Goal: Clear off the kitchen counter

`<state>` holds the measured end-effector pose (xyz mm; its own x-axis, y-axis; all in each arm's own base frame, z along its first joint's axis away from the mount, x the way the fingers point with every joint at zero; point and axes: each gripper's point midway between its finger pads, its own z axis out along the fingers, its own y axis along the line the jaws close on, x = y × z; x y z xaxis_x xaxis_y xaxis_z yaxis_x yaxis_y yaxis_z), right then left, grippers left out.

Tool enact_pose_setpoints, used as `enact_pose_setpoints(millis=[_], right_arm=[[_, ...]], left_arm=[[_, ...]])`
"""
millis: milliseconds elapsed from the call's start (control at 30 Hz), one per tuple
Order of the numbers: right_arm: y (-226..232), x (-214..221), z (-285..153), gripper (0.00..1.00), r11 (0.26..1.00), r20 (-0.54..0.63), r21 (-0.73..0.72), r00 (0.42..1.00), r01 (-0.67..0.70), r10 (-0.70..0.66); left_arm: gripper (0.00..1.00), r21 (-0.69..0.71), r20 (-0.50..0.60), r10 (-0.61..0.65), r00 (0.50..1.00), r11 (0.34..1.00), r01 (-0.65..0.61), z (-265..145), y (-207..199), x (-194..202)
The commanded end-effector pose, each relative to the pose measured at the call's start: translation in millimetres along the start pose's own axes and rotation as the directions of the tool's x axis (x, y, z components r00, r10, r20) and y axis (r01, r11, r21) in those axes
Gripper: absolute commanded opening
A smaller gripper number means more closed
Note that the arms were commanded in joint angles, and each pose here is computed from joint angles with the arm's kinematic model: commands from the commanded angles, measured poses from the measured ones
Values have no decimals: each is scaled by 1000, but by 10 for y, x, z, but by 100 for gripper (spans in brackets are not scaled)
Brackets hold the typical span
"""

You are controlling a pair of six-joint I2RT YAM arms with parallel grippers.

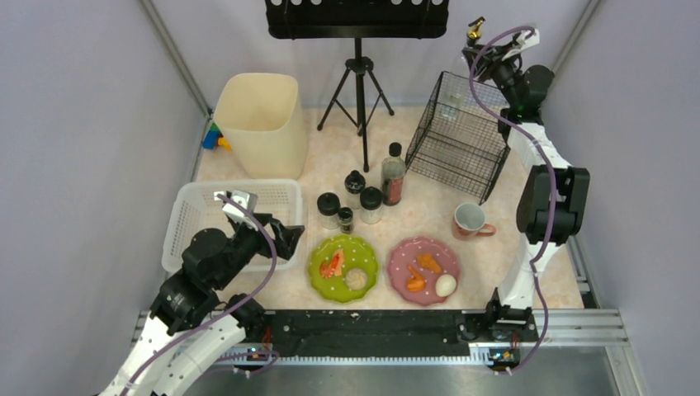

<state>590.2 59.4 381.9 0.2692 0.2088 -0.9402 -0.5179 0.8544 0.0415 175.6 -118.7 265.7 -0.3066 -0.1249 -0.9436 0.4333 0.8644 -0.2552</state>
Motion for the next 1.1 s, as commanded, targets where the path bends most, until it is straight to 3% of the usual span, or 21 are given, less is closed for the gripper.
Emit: enact_pose_setpoints(millis=[0,333,933,967,1067], right_arm=[[119,-498,34,0,996,174,-47,982,80,-70],[124,25,0,0,998,98,-59,995,38,-32],[204,559,-19,0,997,-2,-65,999,43,-43],[202,569,-20,1,997,-3,-62,999,42,-43],[203,602,-27,20,997,-14,-55,999,46,-47]], left_arm=[[98,8,5,15,1000,1000,-15,39,-9,-13],[98,8,7,16,1000,1000,-16,38,-7,-18],[98,16,8,15,1000,1000,-15,35,-20,-20],[98,16,9,15,1000,1000,-15,34,-20,-22],[98,18,13,14,1000,1000,-15,28,-24,-30]])
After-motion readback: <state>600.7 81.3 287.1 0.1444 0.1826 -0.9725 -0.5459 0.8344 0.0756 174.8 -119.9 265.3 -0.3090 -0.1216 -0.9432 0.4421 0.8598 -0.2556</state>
